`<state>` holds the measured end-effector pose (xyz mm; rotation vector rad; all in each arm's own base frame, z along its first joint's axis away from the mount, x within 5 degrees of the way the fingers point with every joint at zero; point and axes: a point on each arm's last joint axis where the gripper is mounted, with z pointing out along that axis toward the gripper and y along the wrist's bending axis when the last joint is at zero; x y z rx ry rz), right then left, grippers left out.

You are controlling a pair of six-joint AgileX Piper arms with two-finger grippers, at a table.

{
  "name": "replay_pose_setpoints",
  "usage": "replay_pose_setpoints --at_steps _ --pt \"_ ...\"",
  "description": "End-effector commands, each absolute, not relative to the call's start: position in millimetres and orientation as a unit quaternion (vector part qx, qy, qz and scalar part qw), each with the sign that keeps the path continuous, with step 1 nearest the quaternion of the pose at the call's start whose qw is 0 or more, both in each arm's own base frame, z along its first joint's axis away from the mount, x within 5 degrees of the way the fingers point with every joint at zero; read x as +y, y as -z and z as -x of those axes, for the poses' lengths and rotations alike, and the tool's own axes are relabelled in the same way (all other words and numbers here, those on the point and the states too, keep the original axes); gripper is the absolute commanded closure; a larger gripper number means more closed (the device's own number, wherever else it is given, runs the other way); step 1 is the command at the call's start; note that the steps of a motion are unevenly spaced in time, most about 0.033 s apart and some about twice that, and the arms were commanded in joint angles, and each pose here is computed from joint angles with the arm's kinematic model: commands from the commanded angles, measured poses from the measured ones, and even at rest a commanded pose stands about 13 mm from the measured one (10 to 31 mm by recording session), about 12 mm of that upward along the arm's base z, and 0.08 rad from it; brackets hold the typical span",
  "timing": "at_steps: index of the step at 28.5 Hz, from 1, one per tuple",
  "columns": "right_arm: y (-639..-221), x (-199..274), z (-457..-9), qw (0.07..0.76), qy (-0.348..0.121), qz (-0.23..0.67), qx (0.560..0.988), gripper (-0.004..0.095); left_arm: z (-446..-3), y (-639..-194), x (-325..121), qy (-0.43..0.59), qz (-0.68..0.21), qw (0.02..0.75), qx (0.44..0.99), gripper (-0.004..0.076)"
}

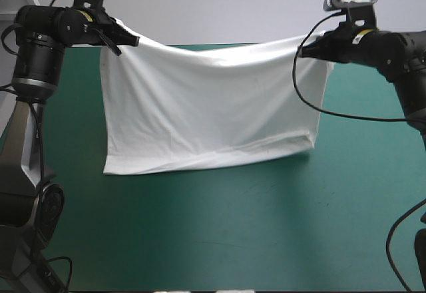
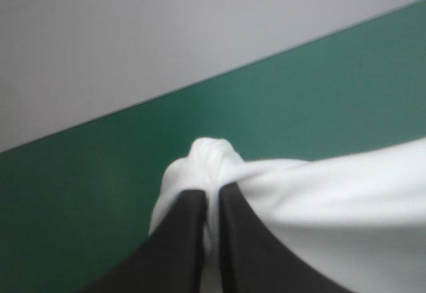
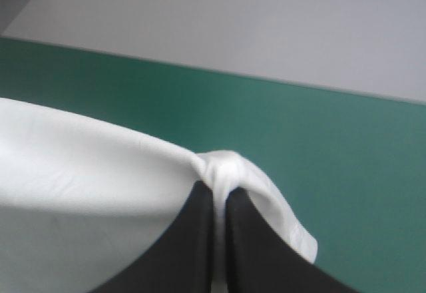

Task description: Fold the cloth

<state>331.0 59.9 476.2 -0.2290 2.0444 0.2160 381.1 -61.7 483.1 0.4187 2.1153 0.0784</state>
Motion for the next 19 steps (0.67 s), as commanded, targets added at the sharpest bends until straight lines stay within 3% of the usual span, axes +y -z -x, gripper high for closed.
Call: replay_pose_setpoints --at_steps 1,10,15,19 --pt "-541 54 -313 0.615 -0.075 0.088 0.78 0.0925 -344 -544 -48 -0.066 -0.126 0.566 0.812 0.0705" --pt "-590 52 -292 0.664 -0.085 0.093 0.737 0.0925 -323 -572 -42 -0.057 -0.088 0.607 0.788 0.0705" --pt "-593 53 -290 0.667 -0.083 0.105 0.733 0.0925 -319 -576 -44 -0.043 -0.099 0.614 0.782 0.0705" --pt "-579 57 -316 0.661 -0.084 0.104 0.738 0.0925 -325 -576 -46 -0.044 -0.1 0.628 0.771 0.0705"
